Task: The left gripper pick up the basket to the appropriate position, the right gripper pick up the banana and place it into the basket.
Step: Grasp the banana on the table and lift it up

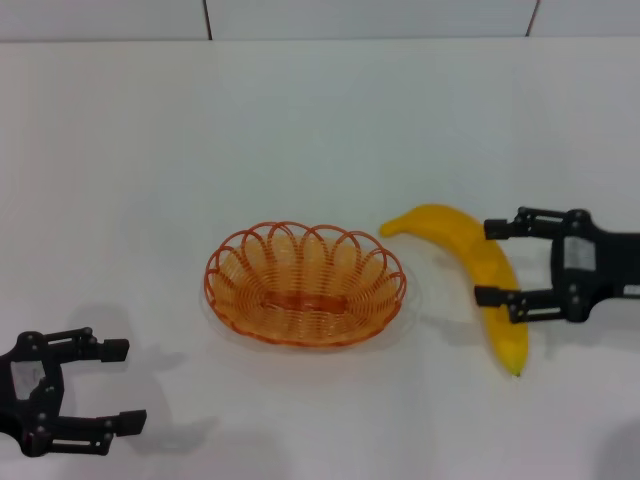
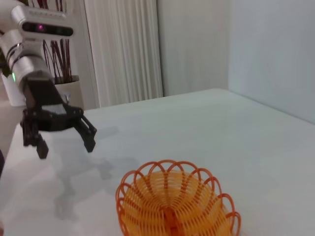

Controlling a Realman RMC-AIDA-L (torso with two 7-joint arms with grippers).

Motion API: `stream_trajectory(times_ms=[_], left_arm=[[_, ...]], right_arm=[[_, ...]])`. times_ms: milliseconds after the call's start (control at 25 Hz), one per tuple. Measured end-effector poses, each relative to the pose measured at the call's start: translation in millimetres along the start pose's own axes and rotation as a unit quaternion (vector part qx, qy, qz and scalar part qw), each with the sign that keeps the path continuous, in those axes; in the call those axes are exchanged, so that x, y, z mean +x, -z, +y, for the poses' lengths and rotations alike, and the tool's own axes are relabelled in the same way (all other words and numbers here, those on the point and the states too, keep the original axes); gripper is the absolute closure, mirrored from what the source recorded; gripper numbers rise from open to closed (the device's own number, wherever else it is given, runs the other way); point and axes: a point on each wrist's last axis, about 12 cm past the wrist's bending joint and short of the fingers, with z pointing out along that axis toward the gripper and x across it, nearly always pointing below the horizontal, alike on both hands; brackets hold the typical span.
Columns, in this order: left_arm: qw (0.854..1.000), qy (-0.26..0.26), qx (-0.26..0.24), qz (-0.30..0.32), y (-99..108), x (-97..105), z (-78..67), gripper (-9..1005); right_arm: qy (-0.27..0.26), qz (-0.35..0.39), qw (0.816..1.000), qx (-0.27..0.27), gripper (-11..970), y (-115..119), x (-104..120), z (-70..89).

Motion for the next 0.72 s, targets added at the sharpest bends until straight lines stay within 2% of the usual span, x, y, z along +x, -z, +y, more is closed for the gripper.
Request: stream_trajectory(times_ms=[200,440,560,640,680,720], left_arm=[[1.000,-0.009,-0.015,-0.011,1.9,-1.4,2.6,117],[0.999,-0.016,-0.023,-0.023,3.3,-4.1,5.9,118],[0.999,-0.020,-0.019,-0.025,0.7,-7.1,7.9,118],[0.999,-0.022,-0.015,-0.028,-1.5,-7.8,9.0,118],[0.999,-0.023,-0.013,-0.030,-2.7,-8.0,9.4,118],[0.999,-0.024,-0.012,-0.029,-3.3,-7.7,9.6,118]], right_arm=[[-0.047,0.024,0.999,-0.013,103,11.7,-24.5,-4.6],[-0.082,0.131,0.986,-0.069,104,3.1,-60.6,-8.5],[-0.106,0.183,0.976,-0.050,104,-4.0,-92.3,-18.1],[-0.112,0.210,0.971,-0.012,104,-8.6,-128.7,-28.0],[-0.108,0.217,0.970,-0.001,104,-10.6,-138.6,-30.4],[-0.108,0.217,0.970,-0.001,104,-10.6,-138.6,-30.4]])
